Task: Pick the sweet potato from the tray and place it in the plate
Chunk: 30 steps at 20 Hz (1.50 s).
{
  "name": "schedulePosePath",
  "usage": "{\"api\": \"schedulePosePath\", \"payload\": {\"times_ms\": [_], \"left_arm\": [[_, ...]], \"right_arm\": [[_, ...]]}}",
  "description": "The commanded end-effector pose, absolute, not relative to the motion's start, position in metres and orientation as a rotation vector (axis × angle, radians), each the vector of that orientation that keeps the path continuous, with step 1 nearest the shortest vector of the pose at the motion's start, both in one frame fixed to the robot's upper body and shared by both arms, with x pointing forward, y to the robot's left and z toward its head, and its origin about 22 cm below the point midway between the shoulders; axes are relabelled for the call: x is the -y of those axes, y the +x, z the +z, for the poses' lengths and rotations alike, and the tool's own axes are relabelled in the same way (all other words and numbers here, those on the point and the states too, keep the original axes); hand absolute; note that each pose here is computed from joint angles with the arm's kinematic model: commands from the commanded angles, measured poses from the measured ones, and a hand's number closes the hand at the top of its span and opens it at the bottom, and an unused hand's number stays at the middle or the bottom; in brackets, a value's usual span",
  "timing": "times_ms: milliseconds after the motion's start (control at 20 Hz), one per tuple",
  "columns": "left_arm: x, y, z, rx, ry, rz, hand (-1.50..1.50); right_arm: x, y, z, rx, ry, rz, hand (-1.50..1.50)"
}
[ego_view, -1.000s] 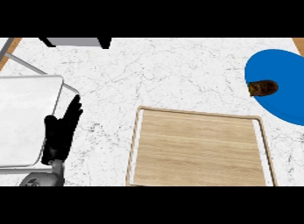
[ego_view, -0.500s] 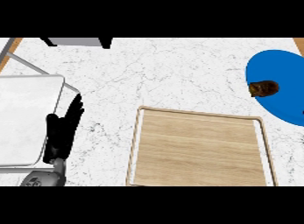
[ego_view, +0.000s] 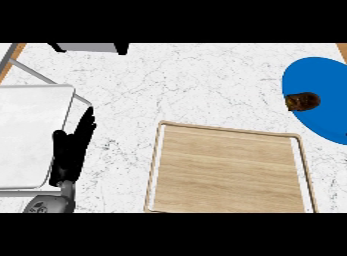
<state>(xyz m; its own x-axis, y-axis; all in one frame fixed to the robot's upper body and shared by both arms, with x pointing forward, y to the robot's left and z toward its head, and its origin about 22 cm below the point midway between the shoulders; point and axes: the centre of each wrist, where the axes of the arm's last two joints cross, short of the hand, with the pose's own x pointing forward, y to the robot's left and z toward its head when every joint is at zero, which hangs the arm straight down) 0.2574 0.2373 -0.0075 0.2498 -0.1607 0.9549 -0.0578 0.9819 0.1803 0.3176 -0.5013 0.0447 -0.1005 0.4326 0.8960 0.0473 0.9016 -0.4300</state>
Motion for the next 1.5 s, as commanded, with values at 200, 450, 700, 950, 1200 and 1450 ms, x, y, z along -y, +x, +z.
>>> {"api": "schedulePosePath", "payload": {"times_ms": [200, 450, 700, 950, 1200, 1450], "left_arm": [[-0.238, 0.256, -0.018, 1.317, 0.200, -0.075, 0.00], [-0.238, 0.266, 0.002, 1.333, 0.211, -0.090, 0.00], [-0.244, 0.261, 0.000, 1.326, 0.179, -0.086, 0.00], [-0.243, 0.265, -0.007, 1.327, 0.204, -0.080, 0.00], [-0.243, 0.261, -0.007, 1.314, 0.186, -0.091, 0.00], [-0.232, 0.260, -0.007, 1.332, 0.190, -0.080, 0.00]], "right_arm": [[0.514, 0.303, 0.041, 1.652, -0.382, 0.317, -1.50], [0.522, 0.303, 0.055, 1.639, -0.433, 0.326, -1.50], [0.540, 0.282, 0.056, 1.614, -0.488, 0.299, -1.50], [0.535, 0.285, 0.051, 1.655, -0.479, 0.264, -1.50], [0.553, 0.275, 0.069, 1.639, -0.571, 0.203, -1.50], [0.557, 0.260, 0.056, 1.627, -0.602, 0.190, -1.50]]}}
